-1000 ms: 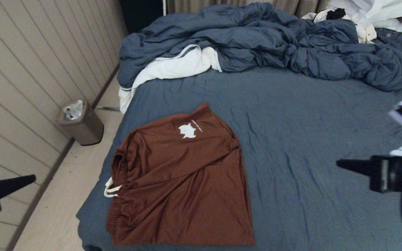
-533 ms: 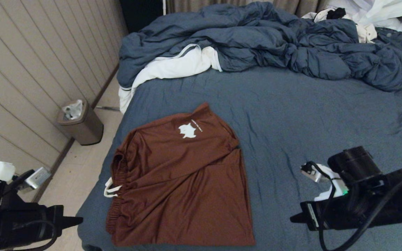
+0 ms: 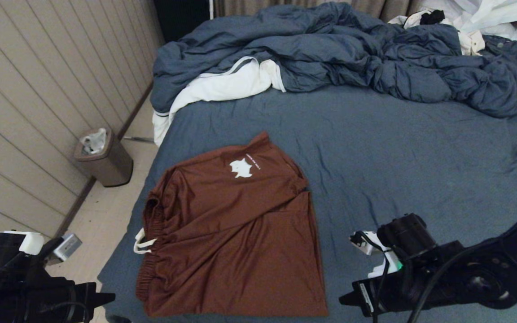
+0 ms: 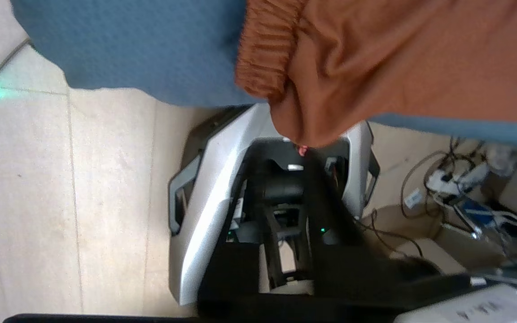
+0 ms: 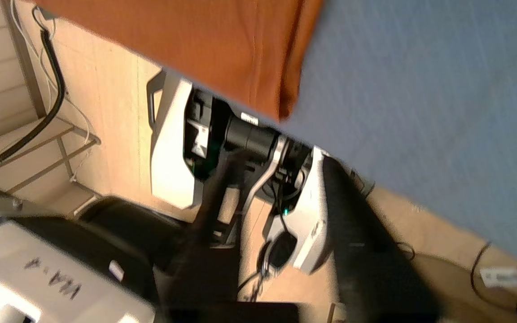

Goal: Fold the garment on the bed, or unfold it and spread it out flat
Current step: Fold the brown shorts

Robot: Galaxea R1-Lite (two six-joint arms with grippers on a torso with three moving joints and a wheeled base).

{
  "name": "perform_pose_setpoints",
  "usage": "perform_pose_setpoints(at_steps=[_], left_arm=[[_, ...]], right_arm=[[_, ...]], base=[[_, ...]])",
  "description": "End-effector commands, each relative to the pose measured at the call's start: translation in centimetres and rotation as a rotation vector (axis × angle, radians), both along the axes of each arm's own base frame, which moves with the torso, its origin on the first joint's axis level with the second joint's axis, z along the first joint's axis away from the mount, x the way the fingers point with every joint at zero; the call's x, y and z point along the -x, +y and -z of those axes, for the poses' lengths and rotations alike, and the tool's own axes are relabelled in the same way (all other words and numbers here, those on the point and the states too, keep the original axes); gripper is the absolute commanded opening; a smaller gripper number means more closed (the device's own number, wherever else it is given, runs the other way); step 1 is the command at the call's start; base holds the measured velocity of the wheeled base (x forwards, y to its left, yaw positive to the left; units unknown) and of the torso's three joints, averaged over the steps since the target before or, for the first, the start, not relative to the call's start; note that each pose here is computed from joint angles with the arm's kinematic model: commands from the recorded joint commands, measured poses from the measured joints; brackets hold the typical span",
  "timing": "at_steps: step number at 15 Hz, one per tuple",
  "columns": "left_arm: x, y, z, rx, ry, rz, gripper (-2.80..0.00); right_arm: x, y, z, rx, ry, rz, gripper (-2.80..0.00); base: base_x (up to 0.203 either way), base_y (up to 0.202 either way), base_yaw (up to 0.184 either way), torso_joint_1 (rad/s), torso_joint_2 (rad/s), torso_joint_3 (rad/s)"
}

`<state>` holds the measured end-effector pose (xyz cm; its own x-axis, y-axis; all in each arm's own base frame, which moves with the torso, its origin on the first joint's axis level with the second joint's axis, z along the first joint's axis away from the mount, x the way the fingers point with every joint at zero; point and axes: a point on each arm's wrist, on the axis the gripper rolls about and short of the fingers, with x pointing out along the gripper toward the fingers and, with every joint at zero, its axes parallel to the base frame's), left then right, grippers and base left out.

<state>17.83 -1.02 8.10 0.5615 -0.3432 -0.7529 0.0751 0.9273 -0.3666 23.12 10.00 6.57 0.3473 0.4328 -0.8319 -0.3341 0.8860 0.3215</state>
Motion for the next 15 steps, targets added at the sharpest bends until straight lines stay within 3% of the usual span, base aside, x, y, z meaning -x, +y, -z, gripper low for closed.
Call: perform_pose_setpoints(at_steps=[1,8,15], left_arm=[[-0.5,0.0,0.3,-0.001,-0.008,-0.002,0.0],[-1.3,-0.1,0.8,0.001,-0.03,-0.002,0.0],[-1.3,-0.1,0.9,0.008,-0.021,-0.006,0.0]], right_arm=[[-0.7,0.5,0.9,0.0,0.005,-0.006,0.0],[-1.7,3.9,3.4,0.011,-0.041,-0.066,0.0],[-2.1,4.2,5.0,0.036,-0.011,-0.055,0.0]], base=[[0.0,0.0,0.0,0.0,0.0,0.0],[0.0,0.0,0.0,0.0,0.0,0.0],[0.0,0.0,0.0,0.0,0.0,0.0]])
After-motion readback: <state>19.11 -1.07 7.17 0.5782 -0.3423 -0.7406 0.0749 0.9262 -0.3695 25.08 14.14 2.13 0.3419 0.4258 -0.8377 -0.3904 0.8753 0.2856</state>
